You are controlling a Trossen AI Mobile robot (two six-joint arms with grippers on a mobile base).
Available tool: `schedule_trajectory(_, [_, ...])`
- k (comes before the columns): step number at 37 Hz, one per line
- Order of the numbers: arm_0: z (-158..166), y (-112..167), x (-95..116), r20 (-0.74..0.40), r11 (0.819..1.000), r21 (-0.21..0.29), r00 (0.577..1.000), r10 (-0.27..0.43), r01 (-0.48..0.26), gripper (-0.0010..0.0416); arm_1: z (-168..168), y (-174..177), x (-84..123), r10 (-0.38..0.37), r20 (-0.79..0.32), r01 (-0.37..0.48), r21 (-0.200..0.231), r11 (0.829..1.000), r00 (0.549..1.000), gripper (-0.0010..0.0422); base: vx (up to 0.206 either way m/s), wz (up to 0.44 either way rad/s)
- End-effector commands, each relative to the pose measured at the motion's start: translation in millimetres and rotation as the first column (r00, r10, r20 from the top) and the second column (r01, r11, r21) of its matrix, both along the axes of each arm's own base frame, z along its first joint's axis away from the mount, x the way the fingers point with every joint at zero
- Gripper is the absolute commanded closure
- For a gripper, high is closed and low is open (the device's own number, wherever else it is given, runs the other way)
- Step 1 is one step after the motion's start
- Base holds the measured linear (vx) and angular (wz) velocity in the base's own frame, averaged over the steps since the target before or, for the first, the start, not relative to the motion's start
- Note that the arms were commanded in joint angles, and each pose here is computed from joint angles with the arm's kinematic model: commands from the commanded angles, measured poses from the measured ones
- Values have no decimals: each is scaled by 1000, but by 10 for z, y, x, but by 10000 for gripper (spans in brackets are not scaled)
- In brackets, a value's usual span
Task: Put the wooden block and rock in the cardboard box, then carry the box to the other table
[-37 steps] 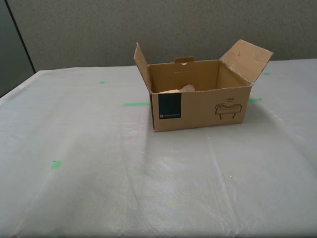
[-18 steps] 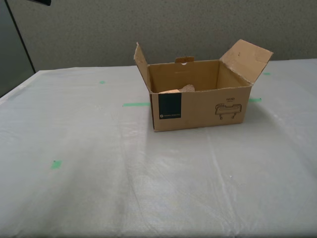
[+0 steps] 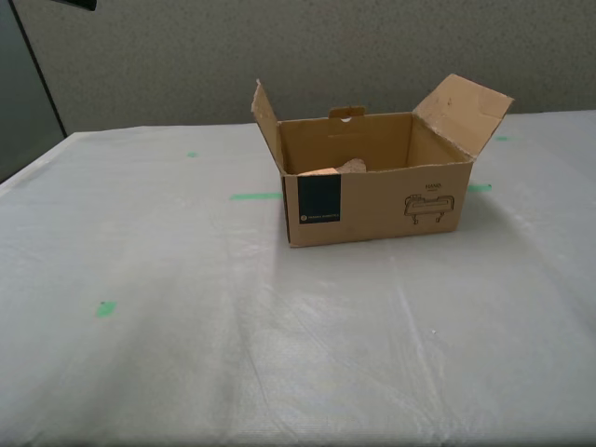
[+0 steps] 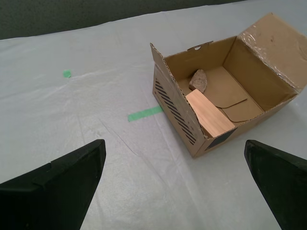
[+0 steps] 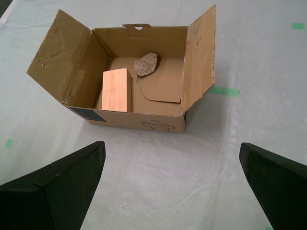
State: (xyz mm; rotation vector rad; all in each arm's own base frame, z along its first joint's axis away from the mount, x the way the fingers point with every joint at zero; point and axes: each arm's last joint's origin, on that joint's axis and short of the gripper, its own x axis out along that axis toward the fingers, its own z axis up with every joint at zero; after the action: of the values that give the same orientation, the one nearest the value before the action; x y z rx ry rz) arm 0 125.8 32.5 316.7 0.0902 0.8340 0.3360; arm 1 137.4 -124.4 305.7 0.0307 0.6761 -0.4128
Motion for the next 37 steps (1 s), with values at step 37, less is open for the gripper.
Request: schedule_trajectory(37, [2,1,1,2,1000,-2,1000,1,-1,16,3,0,0,4,0,-4,-2,1000,1000,16,0,0])
